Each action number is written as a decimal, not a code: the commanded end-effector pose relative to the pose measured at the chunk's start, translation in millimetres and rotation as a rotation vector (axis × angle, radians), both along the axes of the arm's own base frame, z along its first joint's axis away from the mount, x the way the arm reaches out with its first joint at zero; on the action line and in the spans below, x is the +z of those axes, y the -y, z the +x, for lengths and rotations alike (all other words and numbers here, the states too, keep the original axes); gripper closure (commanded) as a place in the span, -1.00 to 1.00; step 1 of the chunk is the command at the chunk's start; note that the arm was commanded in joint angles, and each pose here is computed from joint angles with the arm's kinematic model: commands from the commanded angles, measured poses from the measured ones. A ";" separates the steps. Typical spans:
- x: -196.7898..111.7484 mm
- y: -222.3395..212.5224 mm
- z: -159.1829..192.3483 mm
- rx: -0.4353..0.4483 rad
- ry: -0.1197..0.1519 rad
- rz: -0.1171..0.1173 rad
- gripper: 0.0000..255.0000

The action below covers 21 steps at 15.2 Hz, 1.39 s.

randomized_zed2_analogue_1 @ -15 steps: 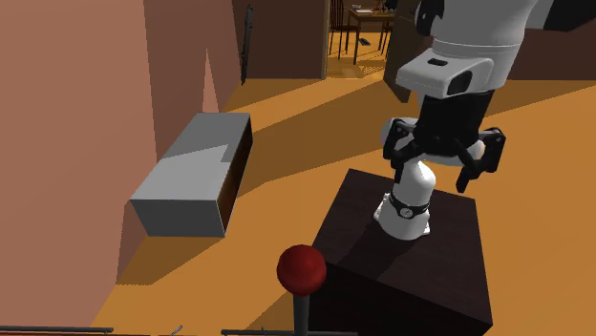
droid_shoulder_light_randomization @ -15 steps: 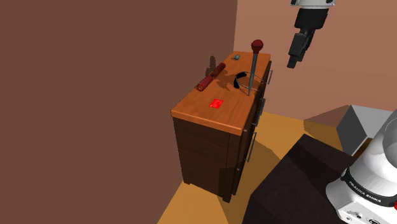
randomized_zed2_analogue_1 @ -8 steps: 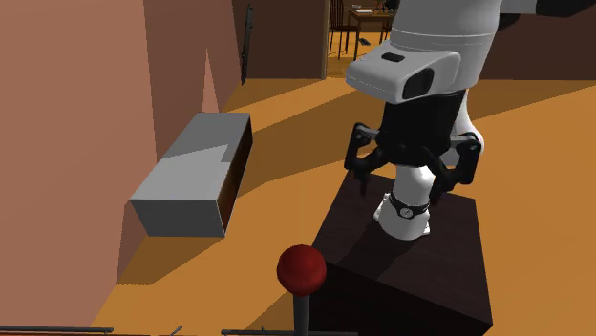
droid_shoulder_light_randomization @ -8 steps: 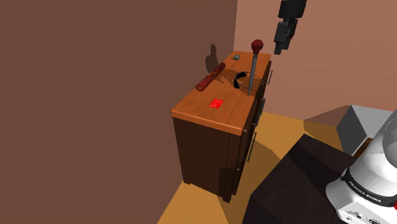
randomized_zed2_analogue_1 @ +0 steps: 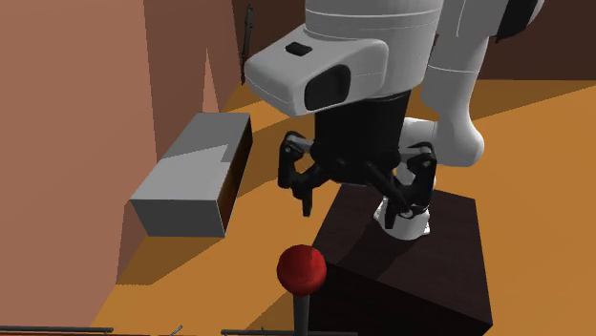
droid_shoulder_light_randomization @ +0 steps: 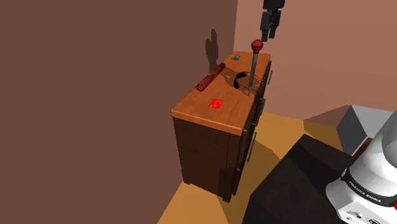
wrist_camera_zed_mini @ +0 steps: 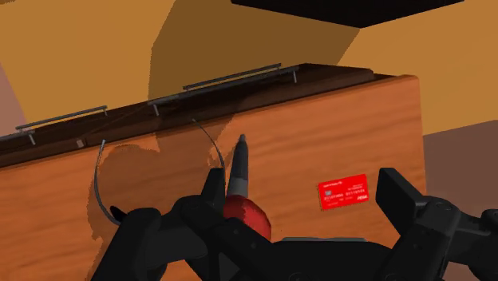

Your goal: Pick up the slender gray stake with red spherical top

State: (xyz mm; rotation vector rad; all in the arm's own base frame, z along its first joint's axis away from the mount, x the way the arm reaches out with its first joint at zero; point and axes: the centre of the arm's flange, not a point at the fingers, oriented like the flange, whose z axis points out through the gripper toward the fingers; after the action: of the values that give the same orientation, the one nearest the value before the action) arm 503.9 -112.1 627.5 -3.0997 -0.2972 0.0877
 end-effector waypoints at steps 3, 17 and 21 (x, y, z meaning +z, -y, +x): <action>7.4 21.4 52.1 0.016 -0.021 -0.004 -1.00; -30.4 29.1 69.3 0.021 -0.027 -0.005 1.00; -30.5 28.8 69.0 0.021 -0.027 -0.005 1.00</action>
State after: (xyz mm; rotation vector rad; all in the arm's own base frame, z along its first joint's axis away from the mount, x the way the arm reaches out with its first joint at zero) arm 572.6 -140.8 598.5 -3.0985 -0.3296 0.1265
